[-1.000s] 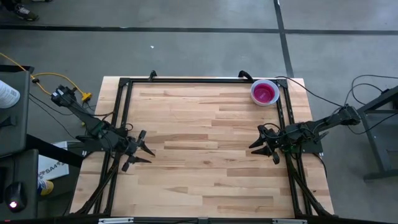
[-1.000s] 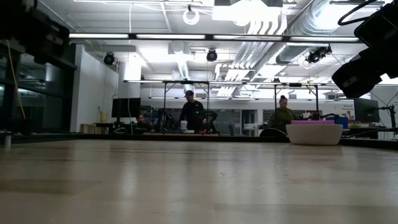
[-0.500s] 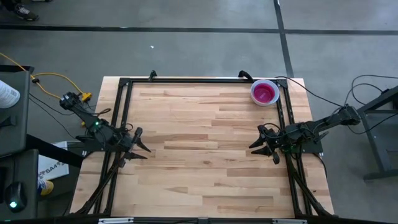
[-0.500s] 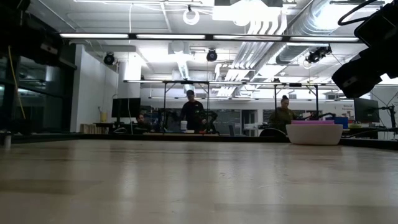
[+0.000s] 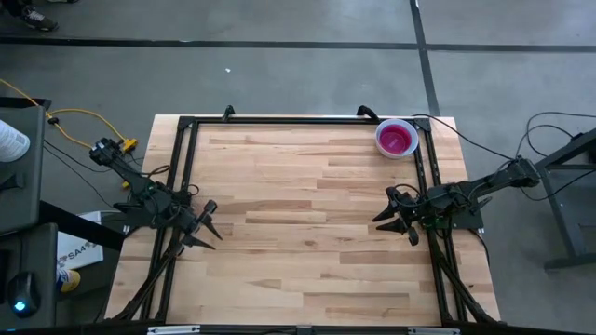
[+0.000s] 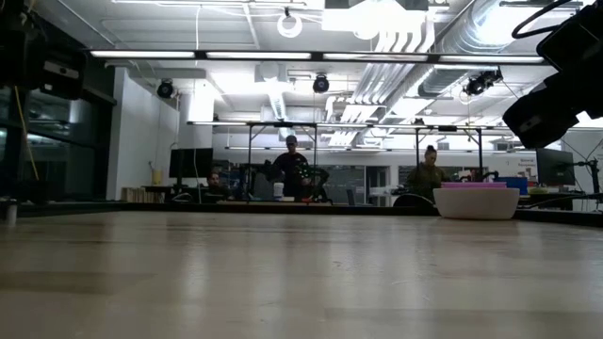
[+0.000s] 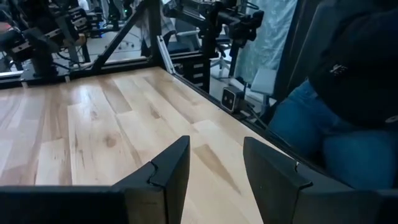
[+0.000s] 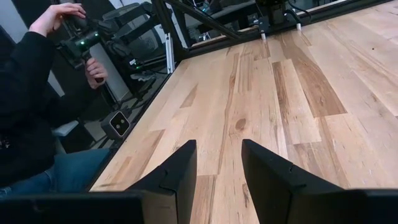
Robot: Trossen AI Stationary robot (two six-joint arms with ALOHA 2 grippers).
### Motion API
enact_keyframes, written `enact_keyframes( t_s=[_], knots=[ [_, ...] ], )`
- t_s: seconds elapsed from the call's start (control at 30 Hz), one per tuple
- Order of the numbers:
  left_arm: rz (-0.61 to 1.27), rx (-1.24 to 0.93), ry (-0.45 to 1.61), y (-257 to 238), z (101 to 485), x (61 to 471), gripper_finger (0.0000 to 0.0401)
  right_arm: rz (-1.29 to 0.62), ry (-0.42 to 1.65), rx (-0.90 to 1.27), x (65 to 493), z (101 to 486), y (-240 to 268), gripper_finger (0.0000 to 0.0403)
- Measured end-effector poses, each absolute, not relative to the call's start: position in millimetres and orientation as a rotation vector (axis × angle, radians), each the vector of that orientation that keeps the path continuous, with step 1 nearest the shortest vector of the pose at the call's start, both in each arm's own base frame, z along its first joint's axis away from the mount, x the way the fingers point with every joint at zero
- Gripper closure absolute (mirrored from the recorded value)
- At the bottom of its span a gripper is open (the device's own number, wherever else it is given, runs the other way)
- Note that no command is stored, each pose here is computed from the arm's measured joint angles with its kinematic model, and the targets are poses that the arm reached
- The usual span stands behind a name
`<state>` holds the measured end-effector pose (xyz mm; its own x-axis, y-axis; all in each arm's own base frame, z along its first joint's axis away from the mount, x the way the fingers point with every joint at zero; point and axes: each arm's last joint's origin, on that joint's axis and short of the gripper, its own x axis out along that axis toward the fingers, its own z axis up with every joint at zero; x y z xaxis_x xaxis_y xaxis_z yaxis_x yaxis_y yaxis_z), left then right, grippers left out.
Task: Nest bowls inside each other
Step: Return to Home Position
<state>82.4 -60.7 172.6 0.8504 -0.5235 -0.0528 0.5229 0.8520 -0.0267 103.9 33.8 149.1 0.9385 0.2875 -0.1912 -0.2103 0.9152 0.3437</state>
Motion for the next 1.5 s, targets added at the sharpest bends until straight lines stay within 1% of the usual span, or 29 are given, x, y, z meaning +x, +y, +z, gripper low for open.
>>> enact_keyframes(
  t_s=[0.43,0.73,1.5],
  knots=[
    [-0.556,-0.050,0.080,-62,163,83,0.0251,0.259,0.242,0.325,104,149,34,0.0282],
    [-0.679,-0.049,0.113,-65,160,81,0.0251,0.260,0.235,0.326,104,150,34,0.0282],
    [-0.675,-0.051,0.115,-65,159,81,0.0251,0.260,0.234,0.327,104,150,34,0.0282]
  ],
)
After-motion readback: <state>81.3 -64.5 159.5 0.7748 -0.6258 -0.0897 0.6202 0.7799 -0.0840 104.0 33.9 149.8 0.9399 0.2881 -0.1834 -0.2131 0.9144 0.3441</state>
